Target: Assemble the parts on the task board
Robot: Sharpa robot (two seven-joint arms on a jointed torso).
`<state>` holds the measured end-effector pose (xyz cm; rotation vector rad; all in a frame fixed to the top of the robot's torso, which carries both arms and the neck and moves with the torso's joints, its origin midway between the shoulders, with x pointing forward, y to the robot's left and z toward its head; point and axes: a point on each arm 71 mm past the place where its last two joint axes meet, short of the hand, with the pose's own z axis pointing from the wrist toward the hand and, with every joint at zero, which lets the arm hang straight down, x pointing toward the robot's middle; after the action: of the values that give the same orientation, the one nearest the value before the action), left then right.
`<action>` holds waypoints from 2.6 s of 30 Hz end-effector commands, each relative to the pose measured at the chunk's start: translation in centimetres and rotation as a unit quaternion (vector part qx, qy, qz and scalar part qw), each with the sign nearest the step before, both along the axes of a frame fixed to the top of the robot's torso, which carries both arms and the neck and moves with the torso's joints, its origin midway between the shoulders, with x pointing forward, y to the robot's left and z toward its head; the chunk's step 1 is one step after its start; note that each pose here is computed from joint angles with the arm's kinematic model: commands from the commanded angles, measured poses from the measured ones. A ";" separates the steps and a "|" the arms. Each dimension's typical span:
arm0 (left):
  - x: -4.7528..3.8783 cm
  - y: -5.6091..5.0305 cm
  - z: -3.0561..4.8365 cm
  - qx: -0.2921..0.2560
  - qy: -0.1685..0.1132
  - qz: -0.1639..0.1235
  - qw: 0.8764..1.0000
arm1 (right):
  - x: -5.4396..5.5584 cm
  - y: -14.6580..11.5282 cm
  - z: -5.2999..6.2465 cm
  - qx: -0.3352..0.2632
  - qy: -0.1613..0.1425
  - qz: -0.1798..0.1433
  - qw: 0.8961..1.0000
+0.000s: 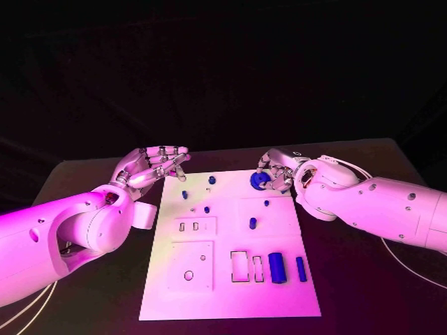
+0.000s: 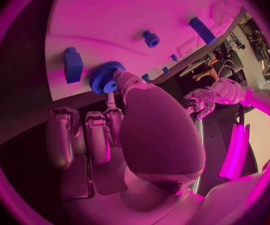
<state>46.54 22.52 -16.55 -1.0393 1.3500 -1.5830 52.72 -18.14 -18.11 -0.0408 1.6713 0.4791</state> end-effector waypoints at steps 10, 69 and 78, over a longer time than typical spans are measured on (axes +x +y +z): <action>0.03 -0.2 0.13 -0.005 -0.005 -0.008 1.000 | -1.4 3.7 1.9 0.024 -0.077 0.051 0.995; 0.17 -1.0 0.07 -0.007 -0.004 -0.013 1.000 | -0.7 13.5 -2.5 0.007 -0.024 0.101 0.995; 0.18 -0.9 0.06 -0.006 -0.003 -0.012 1.000 | -0.7 13.5 -2.7 0.013 -0.020 0.099 0.995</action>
<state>46.75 21.80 -16.64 -1.0374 1.3555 -1.5933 52.10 -4.75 -20.64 -0.1875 1.6164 0.6364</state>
